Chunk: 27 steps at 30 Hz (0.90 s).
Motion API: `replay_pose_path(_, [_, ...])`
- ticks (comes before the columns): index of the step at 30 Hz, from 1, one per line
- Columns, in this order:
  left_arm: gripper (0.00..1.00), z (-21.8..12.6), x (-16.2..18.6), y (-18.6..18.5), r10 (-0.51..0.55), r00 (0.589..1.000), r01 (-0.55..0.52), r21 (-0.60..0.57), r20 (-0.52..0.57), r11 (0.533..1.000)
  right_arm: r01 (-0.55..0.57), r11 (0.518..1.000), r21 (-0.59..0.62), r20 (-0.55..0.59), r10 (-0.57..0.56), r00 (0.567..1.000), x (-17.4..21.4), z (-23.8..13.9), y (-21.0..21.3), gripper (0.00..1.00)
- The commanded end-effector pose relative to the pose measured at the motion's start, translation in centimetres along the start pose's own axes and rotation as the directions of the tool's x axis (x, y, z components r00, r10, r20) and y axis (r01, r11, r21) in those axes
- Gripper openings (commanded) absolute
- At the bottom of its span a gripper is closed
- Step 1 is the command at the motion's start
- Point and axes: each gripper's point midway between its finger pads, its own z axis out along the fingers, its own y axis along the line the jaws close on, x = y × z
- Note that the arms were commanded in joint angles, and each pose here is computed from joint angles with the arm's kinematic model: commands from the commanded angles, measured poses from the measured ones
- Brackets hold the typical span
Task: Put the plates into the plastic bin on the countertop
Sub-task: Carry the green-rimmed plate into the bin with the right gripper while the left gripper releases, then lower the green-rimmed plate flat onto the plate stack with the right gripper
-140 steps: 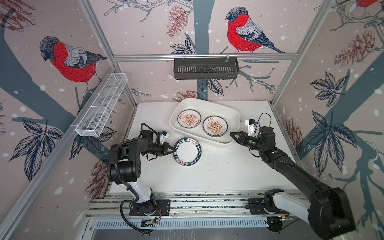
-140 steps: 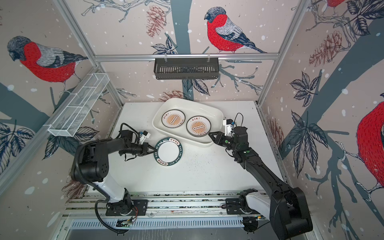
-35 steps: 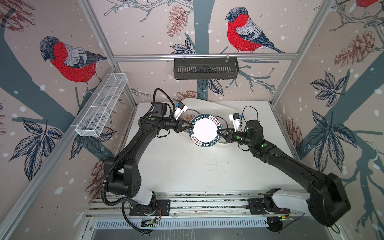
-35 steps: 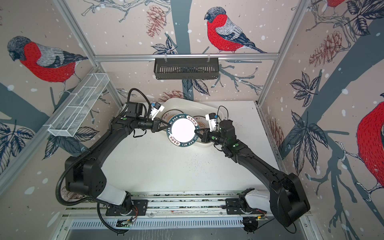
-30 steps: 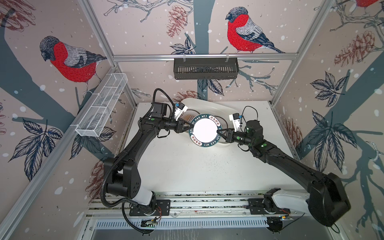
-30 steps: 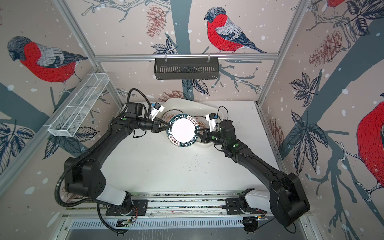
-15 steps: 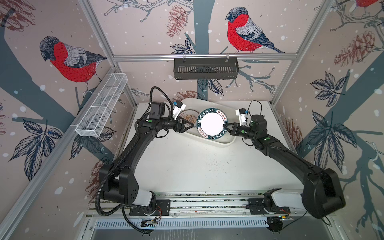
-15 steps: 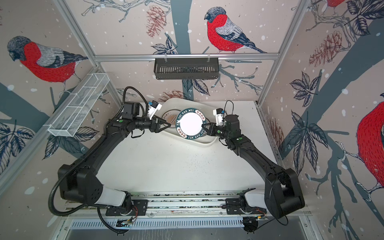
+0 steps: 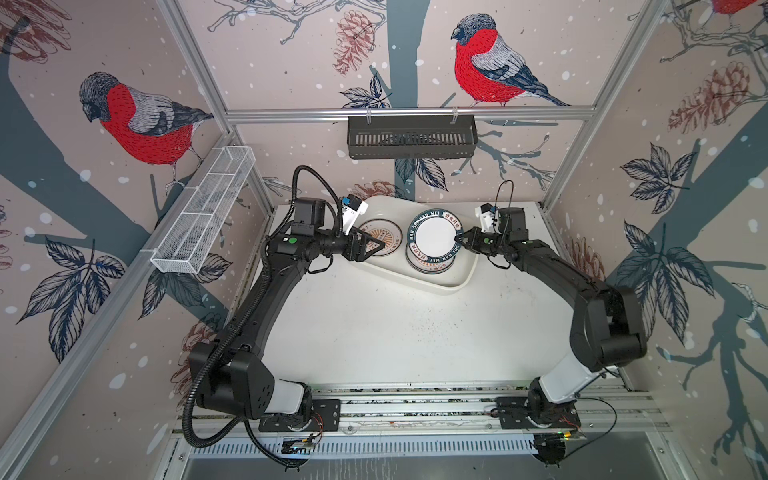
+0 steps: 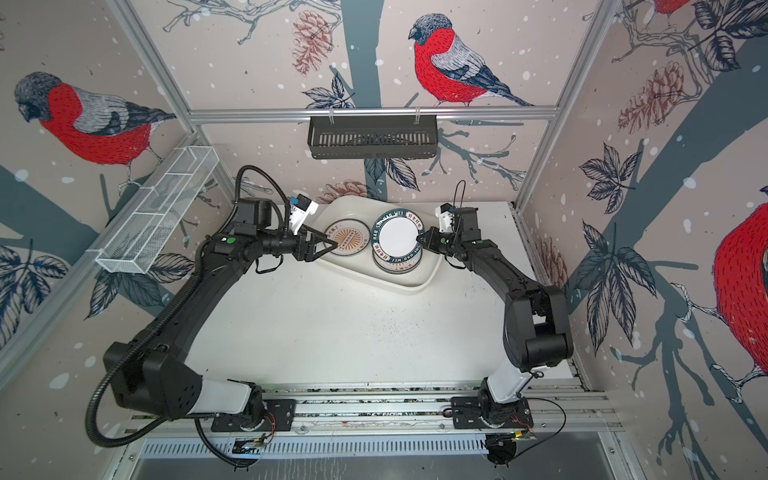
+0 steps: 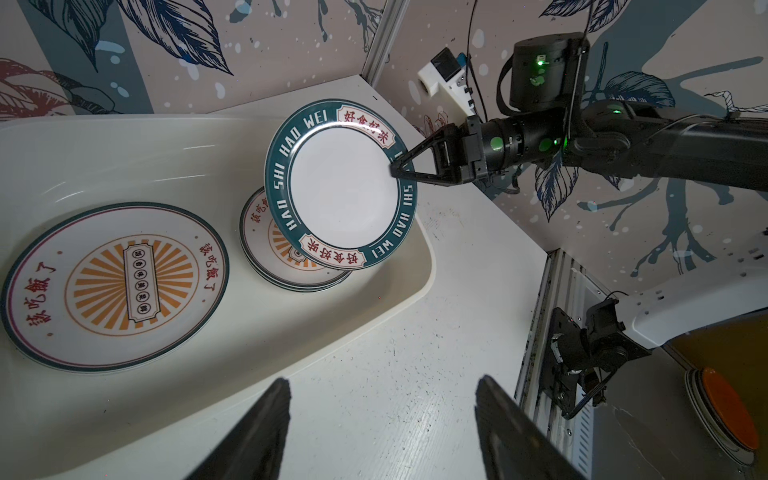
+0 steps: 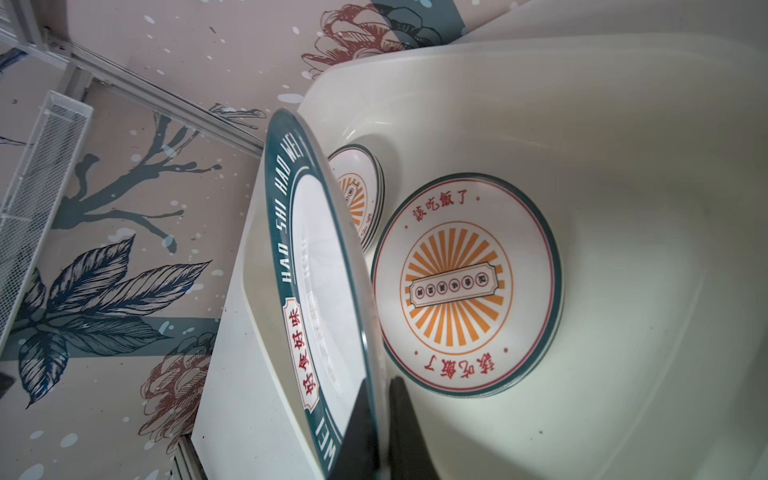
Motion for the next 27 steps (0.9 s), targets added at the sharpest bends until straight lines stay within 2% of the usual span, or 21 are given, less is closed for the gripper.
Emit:
replay_pose_path(1, [0.70, -0.4, -0.3, -0.6, 0.026, 1.000, -0.026, 0.019, 0.008, 0.999, -0.010, 0.999, 0.035, -0.053, 0.012, 0.999, 0.2, 1.1, -1.1, 0.06])
replay_pose_path(4, [0.70, -0.5, -0.4, -0.9, 0.027, 1.000, -0.027, 0.030, 0.009, 0.999, -0.026, 0.995, 0.098, -0.080, 0.034, 0.996, 0.2, 2.0, -2.7, 0.06])
replay_pose_path(10, [0.70, -0.6, -0.4, -1.3, 0.034, 0.999, -0.034, 0.042, 0.011, 0.999, -0.053, 0.988, 0.142, -0.112, 0.069, 0.991, 0.4, 2.9, -4.4, 0.07])
replay_pose_path(27, [0.70, -0.8, -0.5, -2.0, 0.039, 0.999, -0.040, 0.072, 0.022, 0.997, -0.107, 0.980, 0.166, -0.181, 0.136, 0.974, 1.4, 4.7, -6.3, 0.09])
